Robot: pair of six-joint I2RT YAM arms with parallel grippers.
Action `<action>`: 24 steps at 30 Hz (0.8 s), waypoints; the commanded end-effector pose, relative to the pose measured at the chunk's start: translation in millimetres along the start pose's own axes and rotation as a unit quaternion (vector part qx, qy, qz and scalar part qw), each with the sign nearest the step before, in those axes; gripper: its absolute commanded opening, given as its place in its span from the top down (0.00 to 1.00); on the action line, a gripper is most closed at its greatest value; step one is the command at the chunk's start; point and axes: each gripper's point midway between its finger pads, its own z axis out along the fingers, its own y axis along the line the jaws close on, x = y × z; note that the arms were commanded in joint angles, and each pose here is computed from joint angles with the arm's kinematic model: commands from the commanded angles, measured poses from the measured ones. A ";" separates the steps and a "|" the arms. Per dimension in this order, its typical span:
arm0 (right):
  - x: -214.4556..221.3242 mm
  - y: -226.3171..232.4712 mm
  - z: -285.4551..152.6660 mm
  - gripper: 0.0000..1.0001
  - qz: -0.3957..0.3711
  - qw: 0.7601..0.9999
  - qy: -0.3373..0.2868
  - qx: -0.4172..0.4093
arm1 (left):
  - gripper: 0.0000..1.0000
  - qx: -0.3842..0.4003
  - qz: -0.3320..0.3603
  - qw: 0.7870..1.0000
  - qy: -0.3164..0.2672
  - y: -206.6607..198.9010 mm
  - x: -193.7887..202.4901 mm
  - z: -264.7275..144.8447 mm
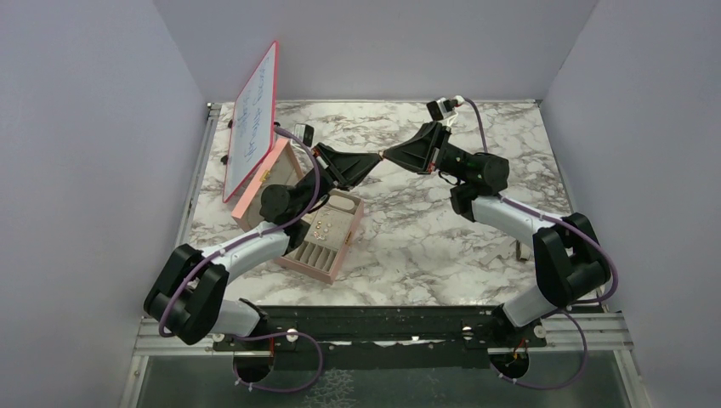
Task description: Organize the mixed jewelry
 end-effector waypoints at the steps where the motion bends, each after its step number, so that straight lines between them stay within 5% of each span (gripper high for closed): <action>1: 5.0 8.3 2.4 0.99 -0.012 1.000 0.020 -0.017 | 0.83 0.052 0.037 0.998 0.008 -35.1 4.2 1.8; 13: 6.9 6.9 -0.4 0.99 -0.018 1.000 0.014 -0.012 | 1.00 0.048 0.061 0.997 -0.009 -33.4 0.8 -3.2; 19: 8.7 -2.5 -6.0 0.63 -0.048 0.998 0.000 0.046 | 1.00 -0.017 0.093 0.995 -0.041 -7.0 -7.0 -15.6; 24: 6.6 -7.6 -14.0 0.52 -0.072 0.993 -0.028 0.087 | 1.00 -0.059 0.130 0.988 -0.061 4.7 -13.4 -24.7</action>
